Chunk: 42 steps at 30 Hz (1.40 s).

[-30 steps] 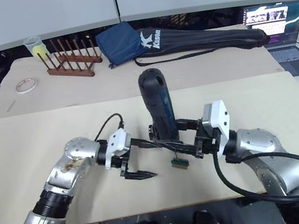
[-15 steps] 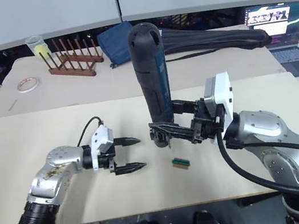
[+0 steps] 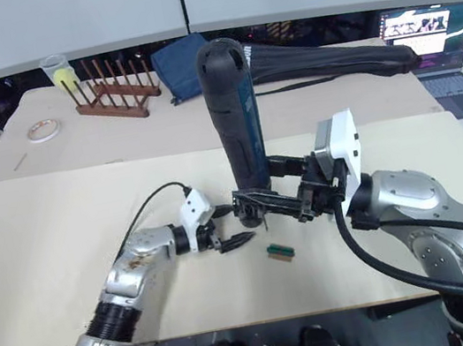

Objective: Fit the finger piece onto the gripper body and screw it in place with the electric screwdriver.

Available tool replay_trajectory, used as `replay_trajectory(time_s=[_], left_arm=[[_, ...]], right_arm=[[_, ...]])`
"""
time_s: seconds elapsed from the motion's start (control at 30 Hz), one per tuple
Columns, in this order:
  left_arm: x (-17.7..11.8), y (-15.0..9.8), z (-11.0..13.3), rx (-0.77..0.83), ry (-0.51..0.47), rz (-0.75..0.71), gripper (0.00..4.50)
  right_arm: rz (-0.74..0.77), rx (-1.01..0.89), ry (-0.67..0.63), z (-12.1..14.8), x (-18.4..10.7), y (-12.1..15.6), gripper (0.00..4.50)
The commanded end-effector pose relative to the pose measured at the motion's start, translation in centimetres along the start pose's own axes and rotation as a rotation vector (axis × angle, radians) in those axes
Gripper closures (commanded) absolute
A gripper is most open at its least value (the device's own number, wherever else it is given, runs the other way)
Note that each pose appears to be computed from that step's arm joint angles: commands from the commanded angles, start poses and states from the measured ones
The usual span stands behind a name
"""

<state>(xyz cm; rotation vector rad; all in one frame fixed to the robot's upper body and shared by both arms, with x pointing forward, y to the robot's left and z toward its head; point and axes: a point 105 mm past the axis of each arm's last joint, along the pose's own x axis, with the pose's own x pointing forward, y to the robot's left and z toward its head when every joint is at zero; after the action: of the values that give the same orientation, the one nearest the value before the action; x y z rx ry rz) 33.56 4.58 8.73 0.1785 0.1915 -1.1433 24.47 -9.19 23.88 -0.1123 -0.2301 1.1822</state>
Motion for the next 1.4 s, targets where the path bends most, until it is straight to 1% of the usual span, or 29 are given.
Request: replay_trajectory(time_s=[0.03, 0.13, 0.23, 0.27, 0.3, 0.33, 0.37, 0.43, 0.57, 0.67, 0.87, 0.93, 0.97, 1.0, 1.03, 1.2, 1.3, 1.4], left_arm=[[0.8, -0.4, 1.3, 0.054, -0.054, -0.053, 0.00], [1.0, -0.2, 1.0, 0.073, -0.041, -0.078, 0.00], [0.8, -0.2, 0.9, 0.113, -0.032, -0.148, 0.86], [0.7, -0.3, 0.9, 0.127, -0.030, -0.175, 1.28], [0.5, -0.2, 1.1, 0.142, -0.030, -0.205, 1.81], [0.4, -0.1, 1.3, 0.161, -0.034, -0.234, 2.22], [0.3, 0.0, 1.7, 0.185, -0.044, -0.257, 2.22], [0.1, 0.3, 2.1, 0.208, -0.051, -0.292, 2.22], [0.0, 1.4, 2.4, 0.266, -0.004, -0.356, 2.22], [0.3, 2.1, 2.5, 0.283, 0.018, -0.355, 2.22], [0.3, 3.1, 1.8, 0.282, 0.063, -0.330, 2.22], [0.0, 3.2, 1.1, 0.279, 0.091, -0.323, 1.13], [-0.2, 3.3, 0.9, 0.281, 0.099, -0.322, 0.74], [-0.4, 3.3, 0.7, 0.275, 0.101, -0.312, 0.26], [-0.6, 3.4, 0.7, 0.266, 0.095, -0.302, 0.00], [-2.0, 3.0, 0.7, 0.193, 0.046, -0.191, 0.00], [-2.0, 2.0, 0.9, 0.155, -0.003, -0.103, 0.00], [-1.8, 0.8, 0.6, 0.138, -0.011, -0.057, 0.00]], right_arm=[[-0.002, -0.077, -0.055, 1.8, -0.5, 0.4, 2.59], [-0.004, -0.076, -0.050, 1.7, -0.6, 0.5, 2.59], [-0.006, -0.077, -0.047, 1.6, -0.6, 0.6, 2.59], [-0.007, -0.077, -0.047, 1.6, -0.6, 0.7, 2.59], [-0.006, -0.079, -0.048, 1.7, -0.6, 0.7, 2.59], [-0.006, -0.081, -0.050, 1.8, -0.6, 0.7, 2.59], [-0.006, -0.082, -0.051, 1.9, -0.6, 0.7, 2.59], [-0.006, -0.084, -0.052, 1.9, -0.6, 0.7, 2.59], [-0.007, -0.084, -0.054, 1.9, -0.5, 0.8, 2.59], [-0.008, -0.084, -0.054, 1.9, -0.5, 0.9, 2.59], [-0.011, -0.085, -0.054, 1.9, -0.4, 0.8, 2.59], [-0.010, -0.085, -0.056, 1.9, -0.4, 0.8, 2.59], [-0.010, -0.086, -0.057, 1.9, -0.4, 0.8, 2.59], [-0.009, -0.086, -0.058, 1.9, -0.4, 0.8, 2.59], [-0.009, -0.086, -0.059, 1.9, -0.3, 0.8, 2.59], [-0.006, -0.086, -0.062, 1.9, -0.3, 0.8, 2.59], [-0.004, -0.084, -0.065, 1.8, -0.3, 0.8, 2.59], [0.001, -0.083, -0.069, 1.7, -0.1, 0.8, 2.59]])
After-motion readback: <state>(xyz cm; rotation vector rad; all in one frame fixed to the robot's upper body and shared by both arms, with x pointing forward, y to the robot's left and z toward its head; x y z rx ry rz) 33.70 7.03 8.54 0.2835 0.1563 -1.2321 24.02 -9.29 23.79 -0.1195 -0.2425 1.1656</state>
